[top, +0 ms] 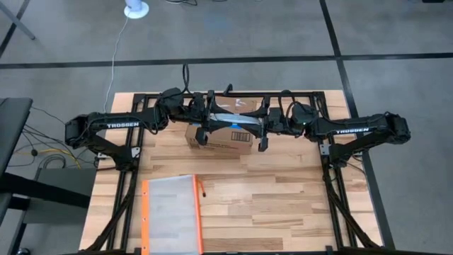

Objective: Unpack boxes
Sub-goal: Open the cardboard box with the silver cutter

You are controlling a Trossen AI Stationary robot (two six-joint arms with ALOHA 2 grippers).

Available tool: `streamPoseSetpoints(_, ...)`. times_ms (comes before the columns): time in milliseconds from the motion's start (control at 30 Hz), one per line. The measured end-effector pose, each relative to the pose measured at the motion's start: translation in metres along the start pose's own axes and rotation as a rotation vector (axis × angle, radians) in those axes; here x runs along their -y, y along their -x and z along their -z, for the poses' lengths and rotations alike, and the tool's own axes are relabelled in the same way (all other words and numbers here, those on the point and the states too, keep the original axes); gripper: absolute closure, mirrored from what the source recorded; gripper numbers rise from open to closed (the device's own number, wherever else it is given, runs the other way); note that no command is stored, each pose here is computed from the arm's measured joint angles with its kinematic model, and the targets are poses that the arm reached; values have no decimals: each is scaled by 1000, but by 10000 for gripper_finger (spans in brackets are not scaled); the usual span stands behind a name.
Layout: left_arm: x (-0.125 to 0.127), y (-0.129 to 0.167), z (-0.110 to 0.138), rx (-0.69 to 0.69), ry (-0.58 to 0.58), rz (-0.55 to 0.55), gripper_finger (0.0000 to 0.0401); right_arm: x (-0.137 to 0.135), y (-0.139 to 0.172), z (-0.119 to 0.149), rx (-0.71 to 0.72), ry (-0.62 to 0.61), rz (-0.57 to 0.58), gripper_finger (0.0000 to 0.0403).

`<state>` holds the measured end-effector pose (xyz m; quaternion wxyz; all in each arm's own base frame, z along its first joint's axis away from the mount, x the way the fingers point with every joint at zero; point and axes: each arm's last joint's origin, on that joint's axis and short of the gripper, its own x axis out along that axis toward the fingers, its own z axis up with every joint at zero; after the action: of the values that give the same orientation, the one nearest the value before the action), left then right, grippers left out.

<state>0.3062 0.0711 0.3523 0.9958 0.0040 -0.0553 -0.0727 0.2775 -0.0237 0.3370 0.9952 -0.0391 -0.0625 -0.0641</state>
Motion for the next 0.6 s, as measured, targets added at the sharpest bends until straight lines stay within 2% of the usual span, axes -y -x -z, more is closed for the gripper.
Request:
streamPoseSetpoints(133, 0, 0, 0, 0, 4, -3, 273, -2, 0, 0, -6, -1, -3, 279)
streamPoseSetpoints(267, -1, 0, -2, 22, 9, -32, 273, -2, 0, -2, 19, -25, 5, 204)
streamPoseSetpoints(367, -1, 0, -3, 33, 5, -45, 273, -2, 0, -2, 22, -25, 5, 171)
streamPoseSetpoints(600, -3, 0, -9, 54, 0, -39, 273, -2, 0, -8, 79, -23, 9, 170)
